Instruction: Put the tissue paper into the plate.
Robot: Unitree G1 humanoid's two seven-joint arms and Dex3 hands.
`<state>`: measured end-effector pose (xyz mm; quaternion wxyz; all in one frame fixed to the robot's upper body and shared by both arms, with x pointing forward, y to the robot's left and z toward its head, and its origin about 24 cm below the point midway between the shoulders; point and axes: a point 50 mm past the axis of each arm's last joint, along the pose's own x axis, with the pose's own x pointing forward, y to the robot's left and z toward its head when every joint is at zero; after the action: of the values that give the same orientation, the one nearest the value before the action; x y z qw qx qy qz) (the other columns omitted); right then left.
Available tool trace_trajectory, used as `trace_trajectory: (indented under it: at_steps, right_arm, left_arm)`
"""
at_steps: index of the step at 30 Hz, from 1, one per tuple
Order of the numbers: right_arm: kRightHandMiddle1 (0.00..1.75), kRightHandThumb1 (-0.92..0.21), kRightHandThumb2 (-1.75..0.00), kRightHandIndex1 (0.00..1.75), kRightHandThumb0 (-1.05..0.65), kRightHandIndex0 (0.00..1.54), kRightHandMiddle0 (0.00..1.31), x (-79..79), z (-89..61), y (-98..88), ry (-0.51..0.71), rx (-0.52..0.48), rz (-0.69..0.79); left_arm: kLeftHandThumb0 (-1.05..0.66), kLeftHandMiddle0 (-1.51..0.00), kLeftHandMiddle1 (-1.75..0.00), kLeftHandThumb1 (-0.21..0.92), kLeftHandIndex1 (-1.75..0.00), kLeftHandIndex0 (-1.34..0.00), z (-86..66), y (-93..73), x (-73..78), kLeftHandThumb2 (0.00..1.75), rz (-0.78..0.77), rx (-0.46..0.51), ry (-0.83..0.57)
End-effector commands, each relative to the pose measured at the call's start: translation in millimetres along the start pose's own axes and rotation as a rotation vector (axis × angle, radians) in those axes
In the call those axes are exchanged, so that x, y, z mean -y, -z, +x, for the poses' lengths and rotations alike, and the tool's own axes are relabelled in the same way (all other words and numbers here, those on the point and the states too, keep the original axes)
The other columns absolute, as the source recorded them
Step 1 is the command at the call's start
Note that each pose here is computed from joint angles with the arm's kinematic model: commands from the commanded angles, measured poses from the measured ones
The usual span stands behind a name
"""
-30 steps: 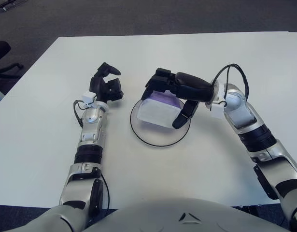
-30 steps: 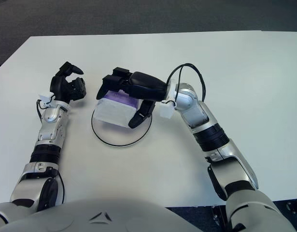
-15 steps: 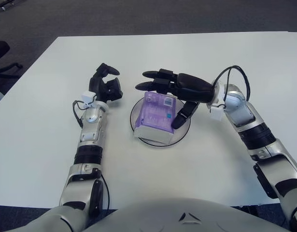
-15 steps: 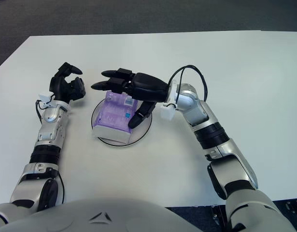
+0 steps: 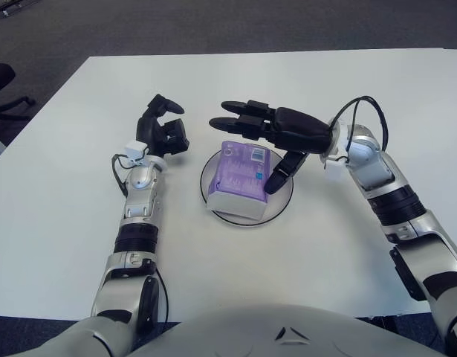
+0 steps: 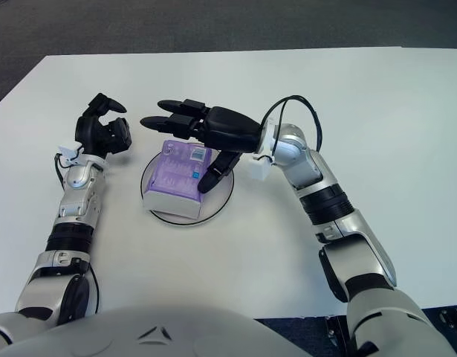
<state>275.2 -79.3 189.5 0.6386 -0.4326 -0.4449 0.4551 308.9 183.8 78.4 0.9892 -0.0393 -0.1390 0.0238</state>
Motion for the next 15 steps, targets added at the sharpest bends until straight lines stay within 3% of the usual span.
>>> trace_trajectory:
  at_steps: [1, 6, 11, 15]
  right_arm:
    - [0.00, -0.84, -0.24, 0.00, -0.96, 0.00, 0.00, 15.4, -0.4, 1.2, -0.001, -0.005, -0.076]
    - [0.00, -0.84, -0.23, 0.00, -0.96, 0.00, 0.00, 28.8, -9.5, 5.6, -0.004, -0.037, -0.127]
    - [0.00, -0.85, -0.23, 0.00, -0.97, 0.00, 0.00, 32.6, -14.6, 9.2, -0.016, -0.079, -0.147]
    - [0.00, -0.87, -0.24, 0.00, -0.96, 0.00, 0.00, 33.8, -36.1, 15.6, 0.009, -0.190, -0.142]
  left_arm:
    - [-0.47, -1.31, -1.75, 0.34, -1.75, -0.60, -77.2, 73.9, 0.5, 1.29, -0.066, -0.321, -0.065]
    - [-0.47, -1.31, -1.75, 0.34, -1.75, -0.59, -77.0, 73.9, 0.3, 1.29, -0.070, -0.319, -0.060]
    - [-0.47, -1.31, -1.75, 0.34, -1.75, -0.59, -76.8, 74.0, 0.2, 1.28, -0.071, -0.321, -0.063]
    - [-0.47, -1.30, -1.75, 0.34, -1.75, -0.59, -76.5, 73.8, 0.1, 1.28, -0.072, -0.321, -0.065]
